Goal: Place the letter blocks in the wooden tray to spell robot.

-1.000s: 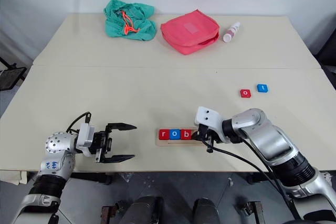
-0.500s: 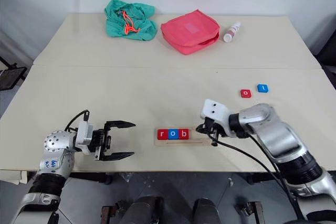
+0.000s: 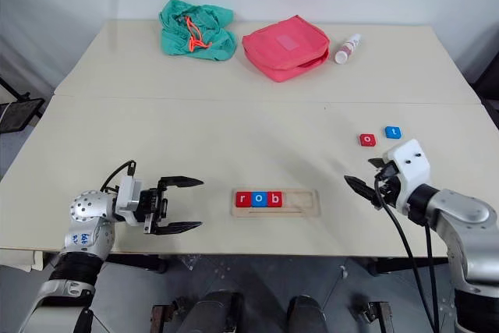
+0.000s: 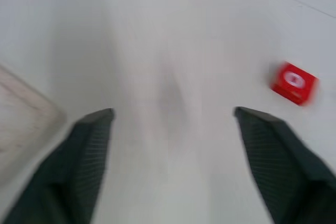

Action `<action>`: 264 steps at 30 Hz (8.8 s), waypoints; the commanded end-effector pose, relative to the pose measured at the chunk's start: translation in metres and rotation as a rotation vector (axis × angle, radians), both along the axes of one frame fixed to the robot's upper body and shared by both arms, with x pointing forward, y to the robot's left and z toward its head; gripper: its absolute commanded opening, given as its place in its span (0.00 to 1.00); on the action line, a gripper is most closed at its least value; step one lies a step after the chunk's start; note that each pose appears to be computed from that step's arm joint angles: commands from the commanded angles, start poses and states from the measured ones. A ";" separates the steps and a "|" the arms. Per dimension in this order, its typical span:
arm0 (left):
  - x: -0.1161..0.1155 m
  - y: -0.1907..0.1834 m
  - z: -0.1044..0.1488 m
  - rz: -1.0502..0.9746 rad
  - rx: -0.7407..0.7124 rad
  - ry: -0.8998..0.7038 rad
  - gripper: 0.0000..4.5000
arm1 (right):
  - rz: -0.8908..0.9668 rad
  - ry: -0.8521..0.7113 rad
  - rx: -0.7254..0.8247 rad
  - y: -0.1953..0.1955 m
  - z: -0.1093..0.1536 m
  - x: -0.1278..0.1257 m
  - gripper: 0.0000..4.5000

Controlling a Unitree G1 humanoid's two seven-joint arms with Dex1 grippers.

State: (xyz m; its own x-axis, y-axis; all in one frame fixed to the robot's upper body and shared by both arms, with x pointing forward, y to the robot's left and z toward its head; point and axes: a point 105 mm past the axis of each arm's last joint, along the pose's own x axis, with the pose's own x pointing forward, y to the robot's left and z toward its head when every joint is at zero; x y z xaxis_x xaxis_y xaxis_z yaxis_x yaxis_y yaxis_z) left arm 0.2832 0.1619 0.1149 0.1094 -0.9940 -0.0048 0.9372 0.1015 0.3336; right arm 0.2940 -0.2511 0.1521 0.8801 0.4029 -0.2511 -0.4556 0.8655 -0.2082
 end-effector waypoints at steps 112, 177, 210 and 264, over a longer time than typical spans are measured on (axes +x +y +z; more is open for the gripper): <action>-0.005 0.009 0.010 -0.030 0.037 -0.022 1.00 | -0.406 0.012 0.263 0.035 -0.034 -0.028 0.77; -0.014 0.009 0.007 0.042 0.017 -0.025 1.00 | 0.743 0.217 -0.408 0.089 0.017 0.000 0.32; -0.020 0.010 0.004 0.077 0.006 -0.037 1.00 | 0.869 0.222 -0.470 0.138 -0.008 0.012 0.32; 0.002 0.002 0.009 0.014 0.009 -0.040 1.00 | -0.348 -0.080 -0.029 -0.054 0.014 0.068 0.99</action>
State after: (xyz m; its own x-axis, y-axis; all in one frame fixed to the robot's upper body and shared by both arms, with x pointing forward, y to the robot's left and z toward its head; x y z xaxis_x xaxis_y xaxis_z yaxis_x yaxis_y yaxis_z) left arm 0.2846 0.1640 0.1198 0.1323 -0.9911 -0.0112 0.9288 0.1200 0.3505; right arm 0.3592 -0.3000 0.1550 0.9663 0.0935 -0.2397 -0.1559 0.9540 -0.2562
